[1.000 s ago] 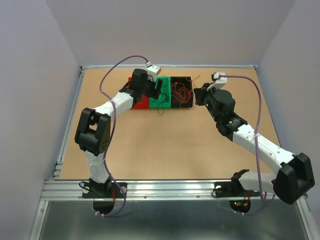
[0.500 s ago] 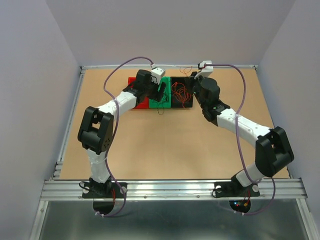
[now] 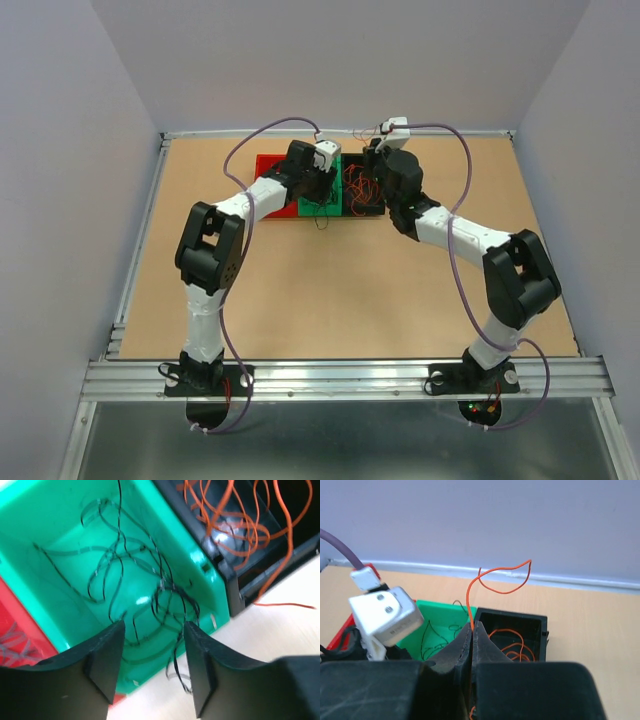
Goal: Untangle the cables
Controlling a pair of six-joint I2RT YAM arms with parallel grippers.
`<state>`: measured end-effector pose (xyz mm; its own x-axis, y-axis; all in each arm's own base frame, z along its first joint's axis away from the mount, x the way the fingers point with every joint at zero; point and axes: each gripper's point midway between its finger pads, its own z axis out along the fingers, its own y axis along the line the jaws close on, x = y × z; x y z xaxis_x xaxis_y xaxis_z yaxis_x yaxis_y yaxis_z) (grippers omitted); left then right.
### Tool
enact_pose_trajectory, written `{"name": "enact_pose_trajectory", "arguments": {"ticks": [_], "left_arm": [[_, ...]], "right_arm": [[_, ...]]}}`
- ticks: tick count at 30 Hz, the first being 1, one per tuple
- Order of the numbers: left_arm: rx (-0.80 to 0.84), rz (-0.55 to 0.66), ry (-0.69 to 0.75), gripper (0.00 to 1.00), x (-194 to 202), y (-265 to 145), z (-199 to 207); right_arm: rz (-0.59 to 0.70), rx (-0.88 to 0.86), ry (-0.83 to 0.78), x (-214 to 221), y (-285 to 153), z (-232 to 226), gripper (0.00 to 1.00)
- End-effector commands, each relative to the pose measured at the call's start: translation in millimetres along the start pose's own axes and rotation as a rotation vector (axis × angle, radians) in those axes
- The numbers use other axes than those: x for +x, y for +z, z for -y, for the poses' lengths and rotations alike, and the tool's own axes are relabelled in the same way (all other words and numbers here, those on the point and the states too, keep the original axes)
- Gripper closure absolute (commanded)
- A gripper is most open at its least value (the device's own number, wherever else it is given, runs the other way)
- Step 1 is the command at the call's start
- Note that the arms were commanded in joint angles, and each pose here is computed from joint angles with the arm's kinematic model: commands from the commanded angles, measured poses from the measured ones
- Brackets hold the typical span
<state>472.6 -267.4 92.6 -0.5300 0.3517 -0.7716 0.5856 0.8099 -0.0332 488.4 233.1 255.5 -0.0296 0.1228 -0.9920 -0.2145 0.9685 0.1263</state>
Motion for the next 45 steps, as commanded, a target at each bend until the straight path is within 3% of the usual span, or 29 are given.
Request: {"name": "enact_pose_trajectory", "arguments": {"ticks": [1,2,3,4,11,23,32,35,36,39,42,45], "left_arm": [[0.004,0.027,0.017,0.52,-23,3,0],[0.008,0.031,0.022,0.59,-26,5,0],[0.008,0.035,0.023,0.76,-29,4,0],[0.016,0.033,0.024,0.83,-30,4,1],[0.045,0.025,0.023,1.00,-36,8,3],[-0.059,0.154,-0.053,1.00,-105,17,-46],[-0.096,0.117,-0.042,1.00,-80,23,-53],[-0.082,0.109,-0.043,0.86,-77,22,-49],[-0.083,0.109,-0.043,0.74,-78,21,-49],[-0.089,0.120,-0.034,0.52,-80,14,-49],[-0.098,0.135,-0.027,0.43,-81,3,-50],[-0.099,0.153,-0.021,0.41,-85,-5,-48]], "right_arm": [[0.208,0.021,0.016,-76,10,-4,0.99],[0.220,0.027,0.016,-82,11,-2,0.99],[0.224,0.023,0.016,-84,12,-1,0.99],[0.226,0.019,0.014,-85,13,-1,0.99],[0.222,-0.014,0.023,-81,28,0,0.99],[0.071,-0.115,-0.017,4,29,-9,0.99],[-0.185,-0.093,0.071,84,12,-4,0.99],[-0.301,-0.069,0.095,103,12,-4,0.99],[-0.335,-0.051,0.096,110,13,-2,1.00],[-0.394,0.028,0.091,126,16,8,0.99],[-0.426,0.050,0.100,133,22,12,0.99],[-0.481,0.034,0.105,150,35,6,0.99]]}}
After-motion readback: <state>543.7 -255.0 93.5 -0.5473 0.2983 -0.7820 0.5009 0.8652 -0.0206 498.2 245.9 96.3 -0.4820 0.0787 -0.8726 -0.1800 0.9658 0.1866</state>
